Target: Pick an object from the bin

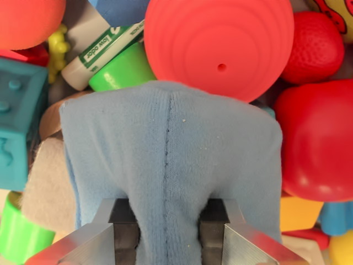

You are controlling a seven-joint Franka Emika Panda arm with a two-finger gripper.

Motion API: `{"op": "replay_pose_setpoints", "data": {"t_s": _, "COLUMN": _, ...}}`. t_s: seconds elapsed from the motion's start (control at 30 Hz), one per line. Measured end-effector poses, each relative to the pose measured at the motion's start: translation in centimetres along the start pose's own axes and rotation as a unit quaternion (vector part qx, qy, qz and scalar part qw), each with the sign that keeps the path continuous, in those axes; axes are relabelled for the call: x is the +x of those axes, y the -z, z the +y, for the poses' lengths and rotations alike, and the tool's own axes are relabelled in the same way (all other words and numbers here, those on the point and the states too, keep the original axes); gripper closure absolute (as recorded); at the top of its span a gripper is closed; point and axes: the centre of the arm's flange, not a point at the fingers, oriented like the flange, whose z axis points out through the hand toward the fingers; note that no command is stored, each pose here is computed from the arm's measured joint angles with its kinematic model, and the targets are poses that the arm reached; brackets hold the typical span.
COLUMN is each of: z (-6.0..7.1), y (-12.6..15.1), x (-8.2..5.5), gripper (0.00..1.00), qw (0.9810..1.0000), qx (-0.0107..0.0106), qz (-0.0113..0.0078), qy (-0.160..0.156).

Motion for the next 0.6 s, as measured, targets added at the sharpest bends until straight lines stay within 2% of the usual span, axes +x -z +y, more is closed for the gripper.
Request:
{"op": "replay_pose_setpoints", "data": {"t_s": 0.53, "z": 0.1, "y": 4.7, "x": 0.0, "gripper": 1.00, "qw": 1.0000, "qx": 0.0004, "qz": -0.0013, "qy": 0.000}}
{"op": "replay_pose_setpoints", "data": {"t_s": 0.6, "z": 0.1, "y": 5.6, "x": 0.0, "gripper": 1.00, "qw": 1.0000, "qx": 0.0010, "qz": -0.0012, "qy": 0.000}}
